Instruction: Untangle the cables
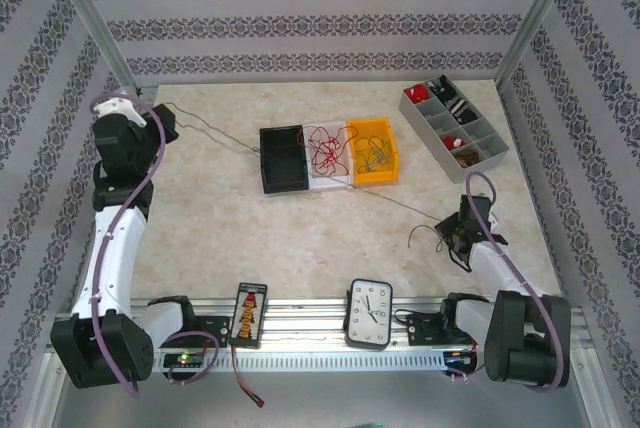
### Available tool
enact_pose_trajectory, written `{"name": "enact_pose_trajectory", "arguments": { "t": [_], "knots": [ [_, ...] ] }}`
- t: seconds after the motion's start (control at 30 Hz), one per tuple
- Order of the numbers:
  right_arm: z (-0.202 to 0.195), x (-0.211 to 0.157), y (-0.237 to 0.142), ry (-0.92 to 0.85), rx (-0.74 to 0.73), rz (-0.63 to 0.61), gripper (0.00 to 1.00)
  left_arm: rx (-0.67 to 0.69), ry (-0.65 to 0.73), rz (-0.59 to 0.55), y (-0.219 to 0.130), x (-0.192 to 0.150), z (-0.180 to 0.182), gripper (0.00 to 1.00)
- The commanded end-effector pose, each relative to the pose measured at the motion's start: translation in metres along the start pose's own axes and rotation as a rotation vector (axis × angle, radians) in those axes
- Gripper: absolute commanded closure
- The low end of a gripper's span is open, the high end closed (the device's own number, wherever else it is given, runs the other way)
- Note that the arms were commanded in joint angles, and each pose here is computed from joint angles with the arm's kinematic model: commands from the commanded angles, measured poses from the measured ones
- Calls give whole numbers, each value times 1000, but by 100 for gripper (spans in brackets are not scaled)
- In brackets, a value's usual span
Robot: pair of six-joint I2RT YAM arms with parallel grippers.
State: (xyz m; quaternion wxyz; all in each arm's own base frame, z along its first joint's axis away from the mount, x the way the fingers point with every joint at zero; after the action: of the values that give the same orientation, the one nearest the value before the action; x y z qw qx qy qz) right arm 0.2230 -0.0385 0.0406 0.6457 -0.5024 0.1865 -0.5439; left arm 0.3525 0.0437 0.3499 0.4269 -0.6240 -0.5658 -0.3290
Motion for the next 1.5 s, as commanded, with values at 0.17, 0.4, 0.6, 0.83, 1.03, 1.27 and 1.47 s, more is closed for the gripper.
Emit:
{"name": "enact_pose_trajectory", "arguments": {
  "t": [0.17, 0.4, 0.6, 0.83, 1.03, 1.27, 1.47],
  "knots": [
    [-29, 5, -6, 94, -91, -57, 100, 240, 64, -76, -16, 44, 30, 100],
    [-45, 13, -12, 207, -107, -95, 100, 509, -184, -108, -28, 41, 102, 100],
    [-28, 15, -10, 184, -24, -63, 100, 300, -197, -50, -5, 31, 83, 100],
    [-5, 20, -14, 87, 70, -49, 100, -67, -121, 6, -3, 39, 15, 100],
    [1, 22, -18, 53, 99, -52, 100, -275, -64, 40, -5, 41, -46, 100],
    [8, 24, -20, 34, 129, -52, 100, -438, -16, 101, 8, 26, -118, 100],
    [15, 24, -22, 10, 154, -44, 100, -472, 11, 116, 27, 10, -144, 100]
  ]
}}
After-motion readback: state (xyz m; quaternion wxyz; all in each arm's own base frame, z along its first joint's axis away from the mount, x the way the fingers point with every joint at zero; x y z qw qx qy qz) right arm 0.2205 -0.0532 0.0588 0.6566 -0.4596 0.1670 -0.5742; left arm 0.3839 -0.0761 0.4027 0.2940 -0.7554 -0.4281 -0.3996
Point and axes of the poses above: each hand's point on the last joint's axis, 136 mm out from that joint toward the fingers, its own y axis out along the fingers, its own z axis along the line the jaws close on, x = y × z, the point moved 3 cm from there along -y, back along the fingers, and after that the axes turned 7 degrees about y, right-handed, at the moved point
